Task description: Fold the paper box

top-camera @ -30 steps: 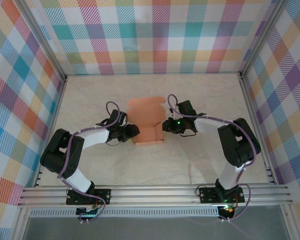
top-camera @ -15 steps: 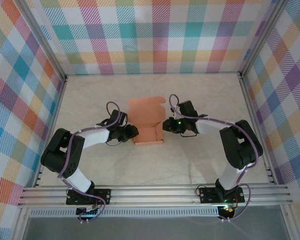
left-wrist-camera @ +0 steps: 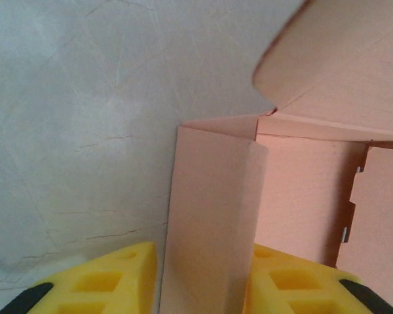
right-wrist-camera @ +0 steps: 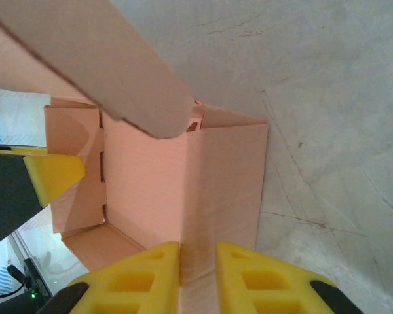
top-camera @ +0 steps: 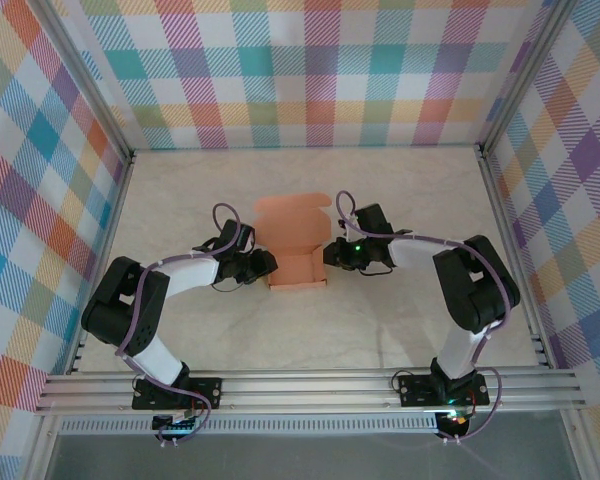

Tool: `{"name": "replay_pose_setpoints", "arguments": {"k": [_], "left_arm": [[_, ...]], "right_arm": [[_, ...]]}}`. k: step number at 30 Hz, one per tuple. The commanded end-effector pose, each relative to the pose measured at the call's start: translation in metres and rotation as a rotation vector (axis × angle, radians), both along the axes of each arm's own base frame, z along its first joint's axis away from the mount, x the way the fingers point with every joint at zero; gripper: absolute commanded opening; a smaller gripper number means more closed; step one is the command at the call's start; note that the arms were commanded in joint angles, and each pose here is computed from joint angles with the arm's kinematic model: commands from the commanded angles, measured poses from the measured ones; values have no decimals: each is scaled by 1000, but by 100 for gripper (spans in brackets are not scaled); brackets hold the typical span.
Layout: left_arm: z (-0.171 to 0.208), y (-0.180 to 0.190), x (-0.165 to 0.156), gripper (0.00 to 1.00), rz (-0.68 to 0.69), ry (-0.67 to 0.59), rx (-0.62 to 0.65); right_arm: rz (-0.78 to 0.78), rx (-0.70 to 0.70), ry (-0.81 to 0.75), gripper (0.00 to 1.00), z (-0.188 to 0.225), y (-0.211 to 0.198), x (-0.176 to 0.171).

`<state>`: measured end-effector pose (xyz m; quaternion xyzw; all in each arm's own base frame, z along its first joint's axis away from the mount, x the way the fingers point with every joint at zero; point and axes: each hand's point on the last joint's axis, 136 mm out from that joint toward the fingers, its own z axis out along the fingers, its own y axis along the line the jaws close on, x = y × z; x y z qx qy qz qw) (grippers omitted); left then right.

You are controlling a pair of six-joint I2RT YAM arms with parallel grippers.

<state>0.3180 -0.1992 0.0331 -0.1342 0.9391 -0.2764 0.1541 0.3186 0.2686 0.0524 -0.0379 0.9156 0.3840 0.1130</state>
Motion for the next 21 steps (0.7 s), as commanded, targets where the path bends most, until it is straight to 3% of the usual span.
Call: {"name": "replay_pose_setpoints", "arguments": {"k": [1,10,21], "left_arm": [[-2,-1,1,35,-13,-5,16],[-3,-2,0,35,-14,-1,15],[-6,-4,-1,35,-20,6,9]], "right_arm": [[0,8,30,21,-6,1,1],[1,-94,59,15,-18,-8,-5],[28,-274,67,18,-30,-6,-12]]}}
